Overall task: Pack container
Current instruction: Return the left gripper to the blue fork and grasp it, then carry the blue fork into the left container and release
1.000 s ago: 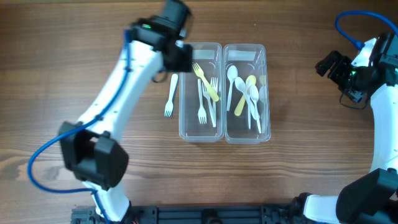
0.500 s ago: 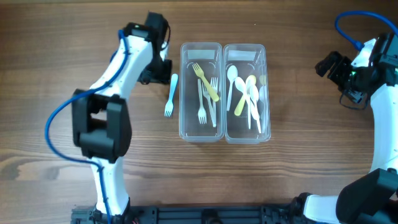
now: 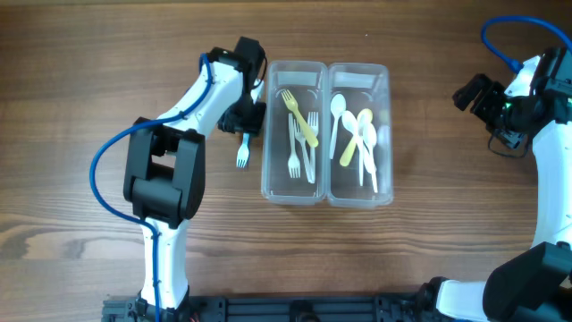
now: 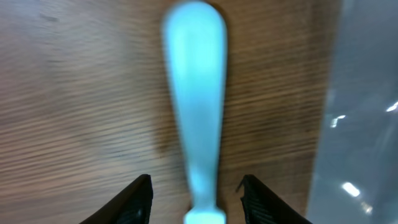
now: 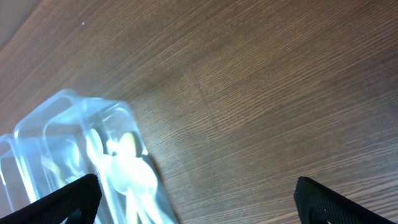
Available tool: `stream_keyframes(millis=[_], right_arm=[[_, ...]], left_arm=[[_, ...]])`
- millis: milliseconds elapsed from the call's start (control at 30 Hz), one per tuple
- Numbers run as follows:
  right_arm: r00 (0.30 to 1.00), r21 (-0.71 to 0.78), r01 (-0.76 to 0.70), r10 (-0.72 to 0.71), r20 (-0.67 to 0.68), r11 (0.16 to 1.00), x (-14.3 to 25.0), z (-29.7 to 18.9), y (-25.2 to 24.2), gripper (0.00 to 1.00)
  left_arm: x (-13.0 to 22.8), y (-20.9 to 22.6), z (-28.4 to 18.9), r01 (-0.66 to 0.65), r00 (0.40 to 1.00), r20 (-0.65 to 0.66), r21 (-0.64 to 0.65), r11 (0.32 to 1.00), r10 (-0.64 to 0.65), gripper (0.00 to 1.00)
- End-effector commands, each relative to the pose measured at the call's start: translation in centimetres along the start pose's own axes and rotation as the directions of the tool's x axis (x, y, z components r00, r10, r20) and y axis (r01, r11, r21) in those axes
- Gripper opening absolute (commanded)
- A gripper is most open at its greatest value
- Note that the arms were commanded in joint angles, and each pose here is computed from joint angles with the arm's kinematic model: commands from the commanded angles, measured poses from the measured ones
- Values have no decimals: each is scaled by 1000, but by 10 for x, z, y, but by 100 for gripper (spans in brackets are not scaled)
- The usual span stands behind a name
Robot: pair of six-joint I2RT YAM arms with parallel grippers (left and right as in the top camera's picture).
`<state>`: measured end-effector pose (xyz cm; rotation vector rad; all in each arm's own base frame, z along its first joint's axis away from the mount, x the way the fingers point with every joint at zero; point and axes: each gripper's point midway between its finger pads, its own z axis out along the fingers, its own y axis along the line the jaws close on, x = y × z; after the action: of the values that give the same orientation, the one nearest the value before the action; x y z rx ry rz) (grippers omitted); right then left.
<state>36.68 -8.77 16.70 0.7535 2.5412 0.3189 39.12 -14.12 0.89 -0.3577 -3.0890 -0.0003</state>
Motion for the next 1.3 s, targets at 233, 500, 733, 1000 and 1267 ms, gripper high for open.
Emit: stream_keyframes(millis=[233, 500, 733, 1000, 1267], right_arm=[[999, -20, 6, -5, 33, 1000, -7, -11, 8, 100], [1000, -19, 4, -4, 30, 1000, -7, -11, 8, 100], [1000, -19, 4, -4, 30, 1000, -7, -11, 8, 100], [1000, -19, 6, -5, 30, 1000, -7, -11, 8, 100], [998, -24, -47, 47, 38, 999, -9, -11, 9, 100]], left_arm=[[26, -4, 28, -16, 997, -77, 6, 1000, 16, 12], [16, 7, -1, 47, 998, -31, -24, 999, -48, 5], [-2, -9, -110, 16, 987, 162, 5, 1000, -17, 5], [-7, -73, -194, 3, 911, 407, 143, 990, -61, 4], [-7, -114, -149, -9, 948, 315, 153, 988, -40, 27]])
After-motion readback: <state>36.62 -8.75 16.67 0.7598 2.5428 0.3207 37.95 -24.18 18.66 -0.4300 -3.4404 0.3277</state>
